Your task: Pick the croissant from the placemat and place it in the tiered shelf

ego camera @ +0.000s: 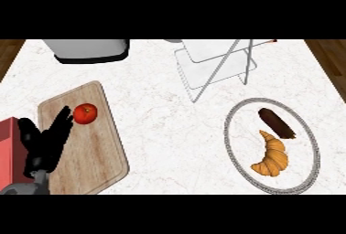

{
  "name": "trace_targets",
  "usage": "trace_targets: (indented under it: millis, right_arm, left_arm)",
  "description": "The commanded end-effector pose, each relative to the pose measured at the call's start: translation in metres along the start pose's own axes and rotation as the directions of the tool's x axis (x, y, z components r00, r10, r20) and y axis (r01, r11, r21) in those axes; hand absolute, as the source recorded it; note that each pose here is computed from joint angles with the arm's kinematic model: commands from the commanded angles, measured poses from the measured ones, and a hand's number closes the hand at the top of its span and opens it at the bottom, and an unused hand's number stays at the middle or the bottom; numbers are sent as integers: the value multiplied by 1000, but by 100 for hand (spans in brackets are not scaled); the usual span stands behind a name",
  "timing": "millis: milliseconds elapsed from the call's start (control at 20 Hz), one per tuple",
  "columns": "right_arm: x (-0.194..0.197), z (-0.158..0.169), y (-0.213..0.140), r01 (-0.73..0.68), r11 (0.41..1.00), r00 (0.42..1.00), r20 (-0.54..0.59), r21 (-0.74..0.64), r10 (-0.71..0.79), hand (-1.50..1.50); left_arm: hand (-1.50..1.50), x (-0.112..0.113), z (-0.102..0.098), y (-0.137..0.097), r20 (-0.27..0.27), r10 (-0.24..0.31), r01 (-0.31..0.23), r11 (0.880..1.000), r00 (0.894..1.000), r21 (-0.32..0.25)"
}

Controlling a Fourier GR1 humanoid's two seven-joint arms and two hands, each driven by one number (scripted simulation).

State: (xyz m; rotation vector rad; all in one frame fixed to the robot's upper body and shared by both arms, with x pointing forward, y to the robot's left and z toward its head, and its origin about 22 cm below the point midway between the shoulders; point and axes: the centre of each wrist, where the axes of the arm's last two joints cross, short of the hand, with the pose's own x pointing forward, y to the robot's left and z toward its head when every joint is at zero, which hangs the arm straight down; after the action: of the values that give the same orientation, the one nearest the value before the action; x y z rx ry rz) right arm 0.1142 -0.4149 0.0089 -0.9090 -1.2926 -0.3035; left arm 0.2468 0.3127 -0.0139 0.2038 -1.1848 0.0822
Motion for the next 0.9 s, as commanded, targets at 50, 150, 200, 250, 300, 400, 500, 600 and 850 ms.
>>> trace_targets:
  millis: [50,150,200,250,300,400,500,600,850]
  right_arm:
    - [-2,41,-53,-42,998,998,43,41,41,-150]
    - [5,59,-47,-45,990,998,48,137,39,-150]
    - [17,64,-45,-54,987,997,58,154,45,-150]
    - [19,63,-55,-62,977,997,58,203,51,-150]
    - [30,68,-62,-66,970,998,36,236,59,-150]
    - [49,69,-60,-106,960,994,47,261,97,-150]
    - [66,83,-41,-116,948,993,31,296,112,-150]
    - [87,87,-53,-170,924,983,0,343,181,-150]
    - [130,81,-27,-223,938,961,-101,264,257,-150]
  left_arm:
    - [0,-5,0,-5,-78,32,-38,996,996,-80]
    - [0,-13,10,-16,-83,18,-26,995,996,-96]
    - [0,-14,15,1,-76,18,-24,996,997,-83]
    - [0,-14,-5,-26,-79,37,-42,996,996,-73]
    - [0,-21,-2,-16,-87,34,-40,997,996,-69]
    - [0,-6,-8,-8,-66,22,-28,995,998,-91]
    - [0,-7,-2,1,-70,40,-46,995,997,-87]
    - [0,-9,-2,-16,-53,21,-26,995,998,-97]
    - [0,-14,2,-22,-68,10,-19,991,998,-132]
